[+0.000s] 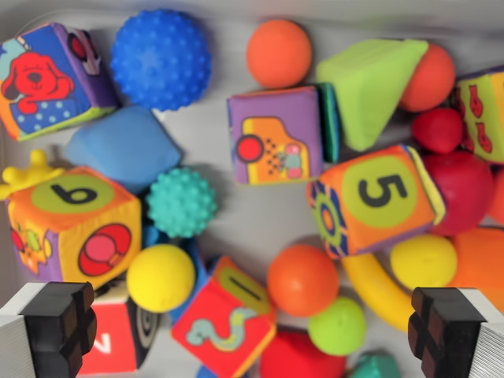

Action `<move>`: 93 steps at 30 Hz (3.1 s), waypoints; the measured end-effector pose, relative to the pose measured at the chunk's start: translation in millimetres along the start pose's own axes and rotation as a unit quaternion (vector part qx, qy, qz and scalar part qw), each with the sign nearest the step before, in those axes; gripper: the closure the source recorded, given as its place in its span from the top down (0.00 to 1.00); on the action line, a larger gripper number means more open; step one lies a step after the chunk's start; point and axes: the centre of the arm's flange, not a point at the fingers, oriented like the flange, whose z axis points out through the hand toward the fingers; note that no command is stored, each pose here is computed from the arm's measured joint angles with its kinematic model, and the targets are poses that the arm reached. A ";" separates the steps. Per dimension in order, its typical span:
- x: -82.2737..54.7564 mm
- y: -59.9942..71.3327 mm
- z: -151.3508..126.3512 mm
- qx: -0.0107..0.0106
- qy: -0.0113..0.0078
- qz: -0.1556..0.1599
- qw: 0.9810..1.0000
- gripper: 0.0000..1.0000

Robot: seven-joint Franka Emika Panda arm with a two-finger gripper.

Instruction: Pick an object from the bin

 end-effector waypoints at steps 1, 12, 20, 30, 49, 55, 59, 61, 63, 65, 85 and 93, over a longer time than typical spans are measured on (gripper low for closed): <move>-1.0 0.1 0.5 0.000 0.000 0.001 1.000 1.00; -22.3 1.7 11.3 -0.002 -0.002 0.012 1.000 1.00; -41.4 3.2 20.8 -0.005 -0.004 0.023 1.000 1.00; -69.0 5.5 34.9 -0.009 -0.006 0.038 0.999 1.00; -131.8 10.5 66.7 -0.018 -0.010 0.071 0.997 1.00; -154.1 12.4 78.3 -0.021 -0.011 0.083 0.996 1.00; -168.6 13.5 85.7 -0.023 -0.012 0.091 0.996 1.00; -177.2 14.2 90.0 -0.024 -0.013 0.095 0.995 1.00; -183.6 14.6 93.1 -0.025 -0.013 0.098 0.995 1.00; -192.5 15.4 97.6 -0.026 -0.014 0.103 0.994 1.00; -236.9 19.9 157.8 -0.032 -0.020 0.127 0.991 1.00; -238.1 21.4 186.4 -0.031 -0.019 0.127 0.991 1.00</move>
